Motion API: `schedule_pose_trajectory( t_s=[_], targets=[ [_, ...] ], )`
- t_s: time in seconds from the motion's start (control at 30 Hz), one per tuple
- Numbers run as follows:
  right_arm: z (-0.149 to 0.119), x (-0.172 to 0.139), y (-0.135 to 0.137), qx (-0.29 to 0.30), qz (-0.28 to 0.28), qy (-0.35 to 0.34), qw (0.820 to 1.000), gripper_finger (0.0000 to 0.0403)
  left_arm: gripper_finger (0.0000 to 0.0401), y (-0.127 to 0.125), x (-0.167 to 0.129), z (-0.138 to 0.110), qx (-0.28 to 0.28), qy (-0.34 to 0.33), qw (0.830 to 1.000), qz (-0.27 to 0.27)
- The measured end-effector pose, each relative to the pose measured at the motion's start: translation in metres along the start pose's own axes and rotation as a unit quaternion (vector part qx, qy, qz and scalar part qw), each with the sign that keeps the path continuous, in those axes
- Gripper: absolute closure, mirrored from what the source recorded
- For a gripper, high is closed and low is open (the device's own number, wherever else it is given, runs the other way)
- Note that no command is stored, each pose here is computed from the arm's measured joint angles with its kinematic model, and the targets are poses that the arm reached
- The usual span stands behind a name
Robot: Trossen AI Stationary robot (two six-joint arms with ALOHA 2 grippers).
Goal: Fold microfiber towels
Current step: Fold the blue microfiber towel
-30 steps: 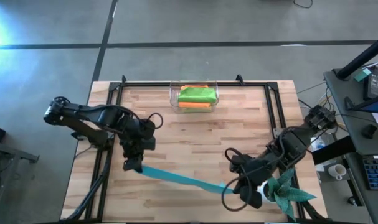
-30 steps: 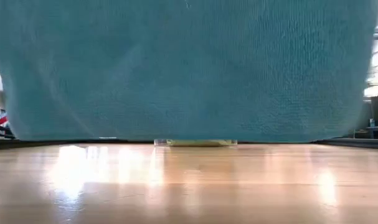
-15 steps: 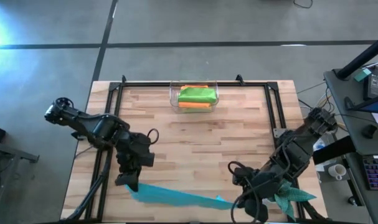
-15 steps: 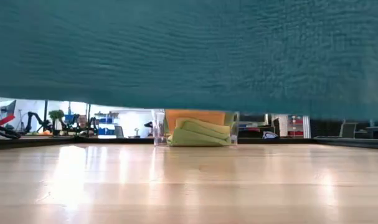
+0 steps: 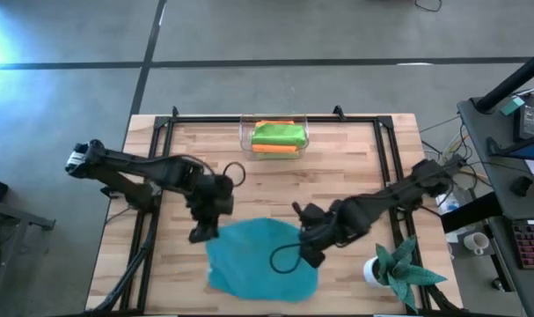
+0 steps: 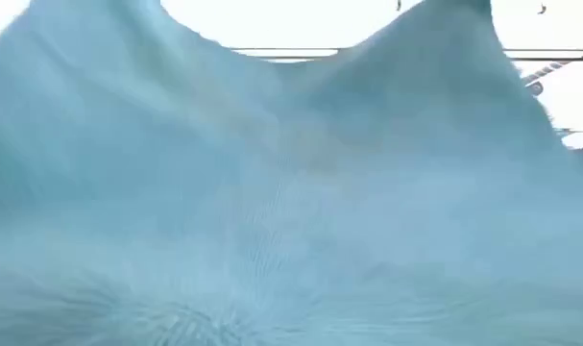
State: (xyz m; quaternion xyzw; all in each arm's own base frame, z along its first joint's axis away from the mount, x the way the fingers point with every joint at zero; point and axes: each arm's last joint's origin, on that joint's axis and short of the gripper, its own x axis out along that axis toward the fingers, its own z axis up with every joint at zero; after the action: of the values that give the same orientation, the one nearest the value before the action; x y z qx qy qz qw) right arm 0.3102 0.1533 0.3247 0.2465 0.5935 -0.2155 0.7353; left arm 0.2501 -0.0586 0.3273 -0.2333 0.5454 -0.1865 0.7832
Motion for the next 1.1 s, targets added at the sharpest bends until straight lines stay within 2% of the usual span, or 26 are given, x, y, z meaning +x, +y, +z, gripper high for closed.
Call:
schedule_pose_trajectory(
  t_s=[0.2,0.37,0.5,0.67,0.87,0.97,1.1],
  targets=[
    [0.025,0.041,0.003,-0.025,-0.064,0.005,0.998,0.0394,0.0401,0.05,0.003,-0.001,-0.042,-0.015,0.994,0.102],
    [0.043,0.062,-0.002,-0.047,-0.11,-0.003,0.993,0.0394,0.0401,0.085,0.01,-0.012,-0.077,-0.009,0.978,0.192],
    [0.053,0.069,-0.01,-0.065,-0.144,-0.002,0.987,0.0394,0.0401,0.102,0.014,-0.018,-0.072,-0.001,0.967,0.246],
    [0.061,0.072,-0.022,-0.081,-0.191,-0.007,0.978,0.0394,0.0401,0.116,0.014,-0.024,-0.078,-0.001,0.94,0.332],
    [0.069,0.072,-0.03,-0.11,-0.199,-0.017,0.974,0.0394,0.0401,0.121,0.015,-0.025,-0.083,-0.001,0.936,0.342],
    [0.07,0.078,-0.027,-0.154,-0.186,-0.021,0.97,0.0394,0.0401,0.119,0.016,-0.027,-0.056,0.021,0.946,0.32],
    [0.059,0.086,-0.015,-0.203,-0.163,-0.03,0.965,0.0394,0.0401,0.113,0.019,-0.032,-0.046,0.045,0.954,0.294]
  ],
)
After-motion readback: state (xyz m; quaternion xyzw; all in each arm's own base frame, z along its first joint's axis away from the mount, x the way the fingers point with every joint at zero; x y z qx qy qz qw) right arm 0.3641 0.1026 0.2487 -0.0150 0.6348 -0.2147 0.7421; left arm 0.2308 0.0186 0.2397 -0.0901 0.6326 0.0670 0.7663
